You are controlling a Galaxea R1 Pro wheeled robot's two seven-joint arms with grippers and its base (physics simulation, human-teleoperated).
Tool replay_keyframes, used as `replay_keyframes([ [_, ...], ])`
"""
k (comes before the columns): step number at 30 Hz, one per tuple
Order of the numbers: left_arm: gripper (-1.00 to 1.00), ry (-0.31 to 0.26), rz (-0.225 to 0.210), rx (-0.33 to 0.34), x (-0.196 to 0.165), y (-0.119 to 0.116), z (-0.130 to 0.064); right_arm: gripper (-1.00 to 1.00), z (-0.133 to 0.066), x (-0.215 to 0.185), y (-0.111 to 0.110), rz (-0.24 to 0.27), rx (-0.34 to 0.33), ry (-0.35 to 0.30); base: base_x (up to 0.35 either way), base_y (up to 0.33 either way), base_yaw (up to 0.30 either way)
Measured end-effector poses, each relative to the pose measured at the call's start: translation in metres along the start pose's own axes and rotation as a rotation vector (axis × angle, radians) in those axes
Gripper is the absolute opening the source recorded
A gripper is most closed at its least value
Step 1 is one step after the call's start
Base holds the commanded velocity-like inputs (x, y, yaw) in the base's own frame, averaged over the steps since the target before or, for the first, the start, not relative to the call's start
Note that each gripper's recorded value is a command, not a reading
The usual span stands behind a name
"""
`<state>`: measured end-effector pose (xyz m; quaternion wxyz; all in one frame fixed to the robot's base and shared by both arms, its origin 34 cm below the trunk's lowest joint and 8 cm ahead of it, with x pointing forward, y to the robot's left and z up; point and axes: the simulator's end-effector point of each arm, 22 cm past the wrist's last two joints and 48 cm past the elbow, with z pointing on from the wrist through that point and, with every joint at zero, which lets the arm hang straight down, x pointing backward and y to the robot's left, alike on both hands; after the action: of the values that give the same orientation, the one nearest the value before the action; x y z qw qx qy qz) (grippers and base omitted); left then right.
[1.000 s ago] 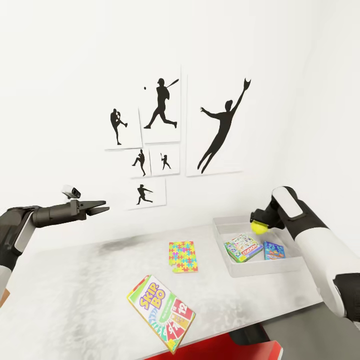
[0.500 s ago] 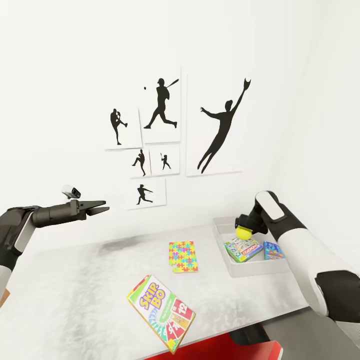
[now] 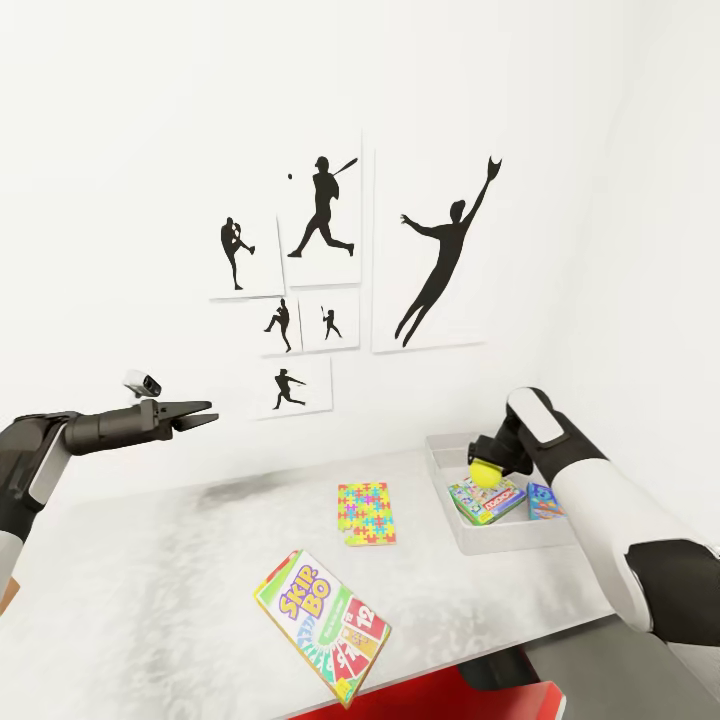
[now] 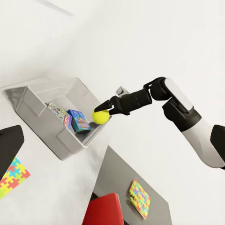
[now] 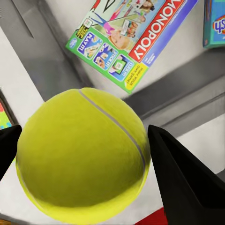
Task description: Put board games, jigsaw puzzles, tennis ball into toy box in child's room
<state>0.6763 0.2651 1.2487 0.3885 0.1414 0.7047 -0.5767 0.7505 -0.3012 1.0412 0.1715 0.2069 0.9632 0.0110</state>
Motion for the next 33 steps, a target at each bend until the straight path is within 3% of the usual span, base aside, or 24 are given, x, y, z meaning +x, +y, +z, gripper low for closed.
replay_keyframes([
  [11,1.0,0.007,0.004,-0.014,-0.008,-0.008,-0.012,-1.0,0.002,0.003,0.007,-0.007,-0.009,0.005,0.0,0.0,0.0],
  [19,1.0,0.023,0.059,0.057,-0.015,-0.037,-0.02,-1.0,0.01,0.006,0.008,-0.007,-0.008,0.019,0.0,0.0,0.0],
  [33,1.0,0.031,0.048,0.061,-0.012,-0.029,-0.02,-1.0,0.026,0.012,0.005,-0.006,0.007,0.046,0.0,0.0,0.0],
])
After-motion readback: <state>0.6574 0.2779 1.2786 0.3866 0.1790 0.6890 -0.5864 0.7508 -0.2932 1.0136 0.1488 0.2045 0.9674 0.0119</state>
